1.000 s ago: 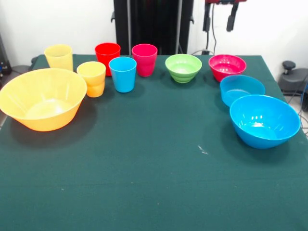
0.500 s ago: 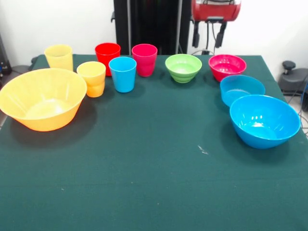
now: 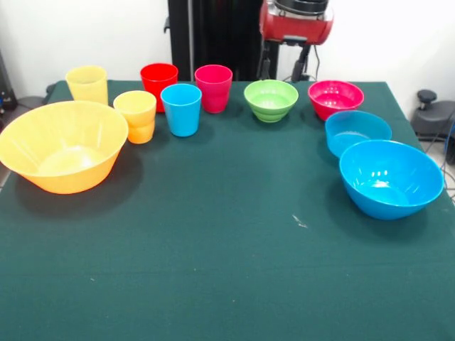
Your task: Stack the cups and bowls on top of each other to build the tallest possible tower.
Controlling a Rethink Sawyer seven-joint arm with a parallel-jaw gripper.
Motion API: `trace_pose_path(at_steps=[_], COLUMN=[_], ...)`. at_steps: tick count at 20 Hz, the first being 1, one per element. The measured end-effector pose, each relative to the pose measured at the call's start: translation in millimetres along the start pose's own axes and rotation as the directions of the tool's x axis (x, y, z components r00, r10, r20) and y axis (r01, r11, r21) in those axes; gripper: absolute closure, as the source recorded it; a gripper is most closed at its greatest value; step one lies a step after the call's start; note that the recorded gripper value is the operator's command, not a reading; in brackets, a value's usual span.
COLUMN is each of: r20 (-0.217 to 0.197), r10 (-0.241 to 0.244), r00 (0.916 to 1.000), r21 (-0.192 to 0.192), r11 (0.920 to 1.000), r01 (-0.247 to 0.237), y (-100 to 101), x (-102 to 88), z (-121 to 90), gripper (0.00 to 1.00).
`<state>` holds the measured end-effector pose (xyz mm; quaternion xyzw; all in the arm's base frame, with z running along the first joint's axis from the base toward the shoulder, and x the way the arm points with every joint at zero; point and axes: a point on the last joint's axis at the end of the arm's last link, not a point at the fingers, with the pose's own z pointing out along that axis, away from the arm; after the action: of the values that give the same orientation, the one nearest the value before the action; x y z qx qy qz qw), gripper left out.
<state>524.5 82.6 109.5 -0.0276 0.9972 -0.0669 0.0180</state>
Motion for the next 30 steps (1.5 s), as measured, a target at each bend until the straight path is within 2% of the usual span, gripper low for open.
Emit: trace_pose_path(at_steps=[8, 12, 15, 22, 30], r20=[0.09, 0.131, 0.151, 0.18, 0.175], r10=[-0.013, -0.032, -0.039, -0.038, -0.035], r00=[0.9958, 0.9909, 0.9878, 0.983, 0.984], r21=[0.1, 0.165, 0.193, 0.22, 0.24], r11=[0.995, 0.9863, 0.9811, 0.9755, 0.9707], r01=[0.004, 0.01, 0.009, -0.002, -0.008], y=[-32, -51, -64, -83, -101], x=[-34.7, -55.2, -71.5, -100.2, -119.5], z=[-21, -30, -32, -27, -3], gripper=[0.0, 0.0, 0.0, 0.0, 0.0])
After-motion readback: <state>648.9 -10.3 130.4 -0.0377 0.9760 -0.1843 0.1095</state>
